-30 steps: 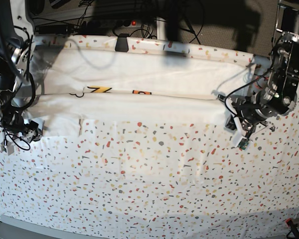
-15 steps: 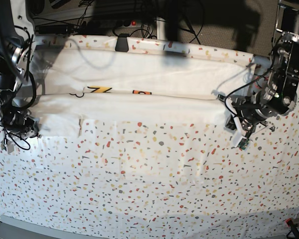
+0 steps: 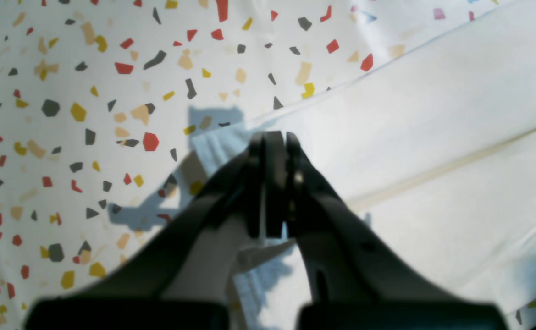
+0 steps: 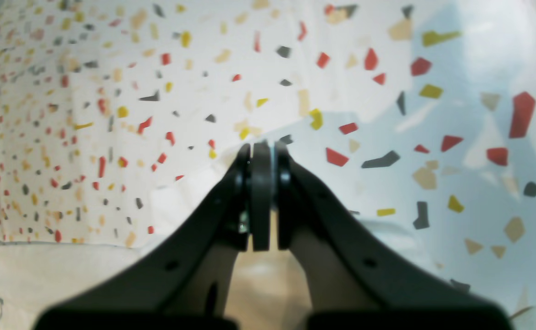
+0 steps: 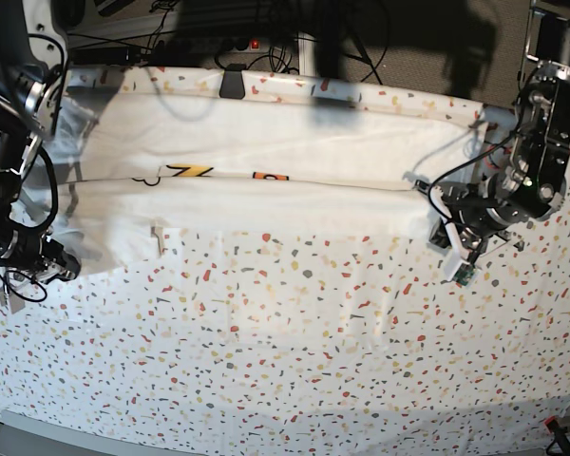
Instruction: Fold the T-shirt properly
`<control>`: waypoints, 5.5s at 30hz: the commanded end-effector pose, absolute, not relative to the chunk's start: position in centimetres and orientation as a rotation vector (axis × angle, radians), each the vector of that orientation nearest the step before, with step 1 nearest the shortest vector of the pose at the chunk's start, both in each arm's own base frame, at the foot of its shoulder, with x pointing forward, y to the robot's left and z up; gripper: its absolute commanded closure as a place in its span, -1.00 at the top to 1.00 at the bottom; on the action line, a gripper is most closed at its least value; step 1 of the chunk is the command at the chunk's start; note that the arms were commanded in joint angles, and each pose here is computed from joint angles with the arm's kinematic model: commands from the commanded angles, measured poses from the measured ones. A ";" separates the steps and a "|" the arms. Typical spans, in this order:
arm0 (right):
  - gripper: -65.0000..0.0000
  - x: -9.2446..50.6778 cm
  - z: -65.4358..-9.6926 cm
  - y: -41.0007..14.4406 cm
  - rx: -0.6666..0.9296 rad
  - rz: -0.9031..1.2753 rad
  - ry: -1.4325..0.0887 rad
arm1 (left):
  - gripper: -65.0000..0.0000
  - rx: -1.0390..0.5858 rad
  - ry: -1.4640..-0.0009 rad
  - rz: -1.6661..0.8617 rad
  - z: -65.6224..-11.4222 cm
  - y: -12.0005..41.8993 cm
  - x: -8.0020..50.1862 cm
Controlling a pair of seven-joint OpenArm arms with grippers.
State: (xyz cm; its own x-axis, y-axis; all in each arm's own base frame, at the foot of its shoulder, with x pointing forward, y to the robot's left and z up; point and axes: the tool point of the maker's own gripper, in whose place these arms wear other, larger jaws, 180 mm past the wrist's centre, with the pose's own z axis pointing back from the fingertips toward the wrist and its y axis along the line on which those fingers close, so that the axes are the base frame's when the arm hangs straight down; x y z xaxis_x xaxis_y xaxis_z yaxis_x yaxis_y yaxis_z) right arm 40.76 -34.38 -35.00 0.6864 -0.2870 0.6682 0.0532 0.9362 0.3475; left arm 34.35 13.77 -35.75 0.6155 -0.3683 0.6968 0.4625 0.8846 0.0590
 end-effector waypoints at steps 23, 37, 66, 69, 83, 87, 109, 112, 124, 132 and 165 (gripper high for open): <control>-1.00 26.8 -31.6 -27.0 0.231 0.262 -0.712 | -1.00 -0.118 -0.816 -0.488 -34.3 14.0 35.3; -1.00 16.5 -30.4 -34.4 0.016 0.124 -0.619 | -1.00 -0.111 -0.805 -0.491 -34.4 14.3 35.2; -1.00 16.6 -28.7 -34.6 0.066 0.078 -0.692 | -0.40 0.006 -0.637 -0.574 -34.7 15.0 31.1; -1.00 16.6 -28.7 -34.6 0.065 0.078 -0.687 | -0.13 0.069 -0.576 -0.588 -36.2 16.7 29.4; -1.00 16.7 -28.7 -34.6 0.066 0.078 -0.691 | -0.12 0.431 -0.768 -0.427 -31.8 22.8 31.9; -1.00 16.7 -28.7 -34.6 0.066 0.078 -0.691 | -0.12 0.307 -1.002 -0.452 -27.4 18.8 33.4; -1.00 16.7 -28.7 -34.6 0.066 0.078 -0.691 | -0.12 0.042 -0.705 -0.382 -36.8 12.6 35.5; -1.00 16.7 -28.7 -34.6 0.066 0.078 -0.692 | -0.12 0.126 -0.683 -0.398 -36.5 13.8 35.3; -1.00 19.6 -26.6 -34.5 0.064 0.081 -0.813 | -0.12 0.149 -0.713 -0.406 -35.4 13.8 35.5; -1.00 24.1 -22.9 -34.5 0.057 0.091 -0.972 | -0.12 0.149 -0.713 -0.406 -35.4 13.8 35.5; -1.00 28.5 -28.5 -35.2 0.014 0.084 -0.852 | -0.12 0.145 -0.726 -0.408 -35.3 13.7 35.6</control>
State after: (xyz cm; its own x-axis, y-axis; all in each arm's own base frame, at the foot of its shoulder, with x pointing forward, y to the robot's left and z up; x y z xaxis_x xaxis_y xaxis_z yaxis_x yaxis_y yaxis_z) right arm 27.69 -34.86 -30.07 0.6928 0.0480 0.7195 -0.0682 0.9977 -0.0009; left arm 34.56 13.68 -36.83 0.7082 -0.4126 0.5729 0.3254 0.9109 0.2538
